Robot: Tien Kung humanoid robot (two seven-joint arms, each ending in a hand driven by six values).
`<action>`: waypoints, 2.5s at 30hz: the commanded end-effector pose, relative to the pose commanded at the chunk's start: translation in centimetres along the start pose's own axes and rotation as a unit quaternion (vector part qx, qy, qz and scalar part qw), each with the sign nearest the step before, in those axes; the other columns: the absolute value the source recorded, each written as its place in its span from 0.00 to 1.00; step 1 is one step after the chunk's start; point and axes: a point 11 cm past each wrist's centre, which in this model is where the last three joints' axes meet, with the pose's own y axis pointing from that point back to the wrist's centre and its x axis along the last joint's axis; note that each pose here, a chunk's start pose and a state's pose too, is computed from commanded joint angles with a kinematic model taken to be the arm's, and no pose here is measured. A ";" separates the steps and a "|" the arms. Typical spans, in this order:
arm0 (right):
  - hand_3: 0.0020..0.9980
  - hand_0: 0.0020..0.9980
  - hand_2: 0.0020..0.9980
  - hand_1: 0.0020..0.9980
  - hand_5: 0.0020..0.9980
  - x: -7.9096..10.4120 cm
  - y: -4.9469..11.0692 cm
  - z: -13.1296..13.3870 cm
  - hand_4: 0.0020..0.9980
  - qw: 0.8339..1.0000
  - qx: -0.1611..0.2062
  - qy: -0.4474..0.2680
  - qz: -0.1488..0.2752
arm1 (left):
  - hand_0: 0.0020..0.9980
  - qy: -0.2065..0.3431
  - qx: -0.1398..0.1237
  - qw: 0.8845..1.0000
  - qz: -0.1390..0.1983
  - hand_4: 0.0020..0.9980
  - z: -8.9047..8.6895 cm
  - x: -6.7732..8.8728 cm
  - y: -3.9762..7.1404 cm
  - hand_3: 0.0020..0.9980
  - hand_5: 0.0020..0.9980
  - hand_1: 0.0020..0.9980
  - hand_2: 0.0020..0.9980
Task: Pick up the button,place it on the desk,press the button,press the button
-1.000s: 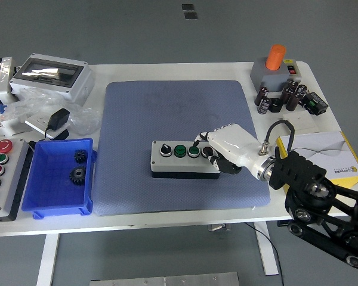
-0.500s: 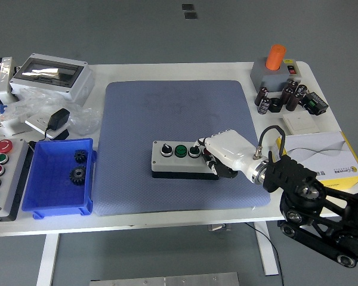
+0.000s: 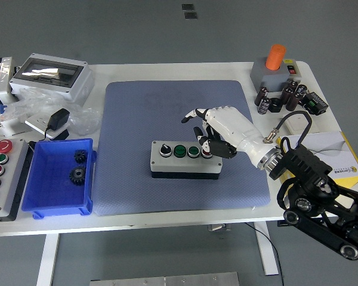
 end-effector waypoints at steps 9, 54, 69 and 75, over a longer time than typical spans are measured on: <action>0.70 0.26 0.47 0.41 0.20 -1.2 1.6 3.3 0.61 0.970 -0.041 -0.219 0.102 | 0.68 -0.001 0.005 1.000 -0.002 0.75 -0.5 -0.4 0.0 0.67 0.33 0.68 0.60; 0.73 0.75 0.74 0.72 0.77 -1.4 7.6 11.3 0.91 0.839 -0.106 -0.469 0.254 | 0.68 -0.020 -0.013 1.000 0.008 0.74 1.2 1.0 0.1 0.66 0.32 0.68 0.60; 0.71 0.71 0.72 0.68 0.76 -0.3 8.6 12.4 0.90 0.832 -0.114 -0.465 0.281 | 0.68 -0.024 -0.013 1.000 0.009 0.73 1.2 1.1 0.1 0.66 0.32 0.68 0.60; 0.71 0.70 0.72 0.67 0.75 0.1 9.2 12.8 0.89 0.827 -0.117 -0.464 0.294 | 0.68 -0.020 -0.009 1.000 0.005 0.73 0.8 0.6 0.1 0.66 0.32 0.68 0.59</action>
